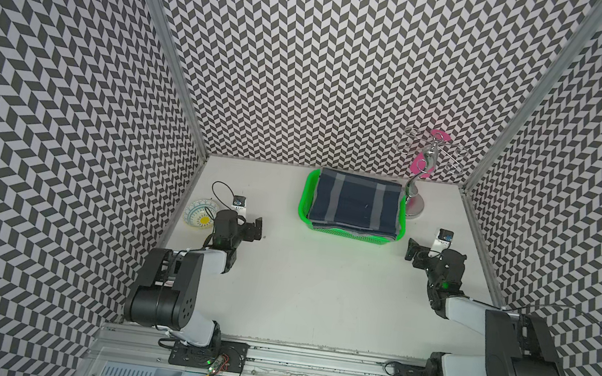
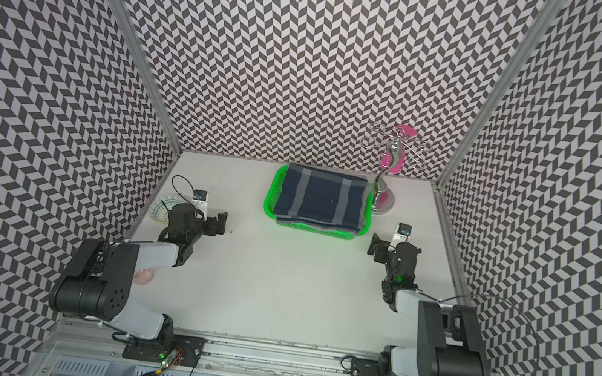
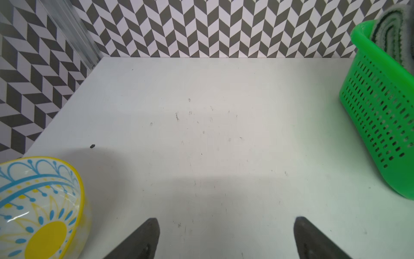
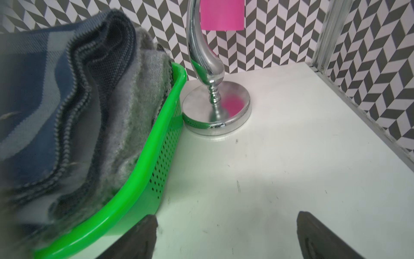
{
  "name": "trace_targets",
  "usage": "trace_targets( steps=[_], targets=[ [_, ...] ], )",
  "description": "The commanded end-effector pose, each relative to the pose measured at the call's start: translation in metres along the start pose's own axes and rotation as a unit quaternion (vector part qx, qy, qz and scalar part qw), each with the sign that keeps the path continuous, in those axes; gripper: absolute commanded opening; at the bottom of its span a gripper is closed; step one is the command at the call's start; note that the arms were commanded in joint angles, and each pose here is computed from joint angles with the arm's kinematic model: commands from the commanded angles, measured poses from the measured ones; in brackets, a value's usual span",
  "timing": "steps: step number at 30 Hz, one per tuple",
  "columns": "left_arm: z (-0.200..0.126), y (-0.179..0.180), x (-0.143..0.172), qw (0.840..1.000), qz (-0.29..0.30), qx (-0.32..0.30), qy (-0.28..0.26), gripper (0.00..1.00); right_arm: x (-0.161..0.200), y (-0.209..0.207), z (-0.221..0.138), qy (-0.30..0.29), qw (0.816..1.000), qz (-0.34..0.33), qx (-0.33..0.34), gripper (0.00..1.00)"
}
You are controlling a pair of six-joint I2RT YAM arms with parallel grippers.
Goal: Put the folded scarf in the basket
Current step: Reset both arms
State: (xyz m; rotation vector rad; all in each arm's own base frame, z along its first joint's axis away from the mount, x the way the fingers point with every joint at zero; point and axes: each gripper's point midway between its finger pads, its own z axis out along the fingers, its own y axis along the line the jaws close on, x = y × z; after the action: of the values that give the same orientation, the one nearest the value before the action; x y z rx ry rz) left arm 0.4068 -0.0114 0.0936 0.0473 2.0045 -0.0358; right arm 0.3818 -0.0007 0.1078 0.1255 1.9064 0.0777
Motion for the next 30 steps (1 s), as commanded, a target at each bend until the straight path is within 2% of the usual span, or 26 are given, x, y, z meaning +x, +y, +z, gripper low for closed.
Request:
trace_targets(
  steps=[1,6,11,13,15,16,18,20,22,30],
  targets=[
    [-0.008,-0.001,-0.047,0.994,0.016,-0.001,-0.11,0.98,-0.049,0.006,0.003,-0.093,0.995,-0.014,-0.013,1.0],
    [-0.008,-0.001,-0.045,0.992,0.017,-0.005,-0.122,0.99,-0.05,0.005,-0.001,-0.13,0.991,-0.024,-0.012,1.0],
    [-0.023,0.003,-0.044,0.989,0.01,-0.02,-0.149,1.0,-0.046,0.008,0.002,-0.12,0.992,-0.037,-0.02,0.99],
    [-0.03,0.005,-0.042,0.987,0.005,-0.026,-0.161,0.99,-0.043,0.006,-0.008,-0.14,0.989,-0.035,-0.017,1.0],
    [-0.039,0.006,-0.036,0.983,0.004,-0.028,-0.181,0.99,-0.052,0.004,-0.021,-0.187,0.982,-0.027,-0.01,1.0],
    [-0.043,0.006,-0.039,0.98,0.006,-0.029,-0.197,1.0,-0.041,0.001,-0.026,-0.183,0.983,-0.024,-0.007,1.0],
    [-0.038,0.006,-0.036,0.984,0.002,-0.028,-0.176,1.0,-0.037,0.001,-0.02,-0.162,0.986,-0.027,-0.006,1.0],
    [-0.041,0.006,-0.037,0.981,0.005,-0.03,-0.19,0.99,-0.041,0.001,-0.012,-0.148,0.989,-0.027,-0.001,1.0],
    [-0.036,0.008,-0.036,0.984,-0.001,-0.033,-0.176,0.99,-0.042,0.002,-0.013,-0.154,0.988,-0.027,0.001,1.0],
    [-0.039,0.009,-0.036,0.983,-0.002,-0.033,-0.18,1.0,-0.043,0.002,-0.015,-0.159,0.987,-0.027,0.0,1.0]
  ],
)
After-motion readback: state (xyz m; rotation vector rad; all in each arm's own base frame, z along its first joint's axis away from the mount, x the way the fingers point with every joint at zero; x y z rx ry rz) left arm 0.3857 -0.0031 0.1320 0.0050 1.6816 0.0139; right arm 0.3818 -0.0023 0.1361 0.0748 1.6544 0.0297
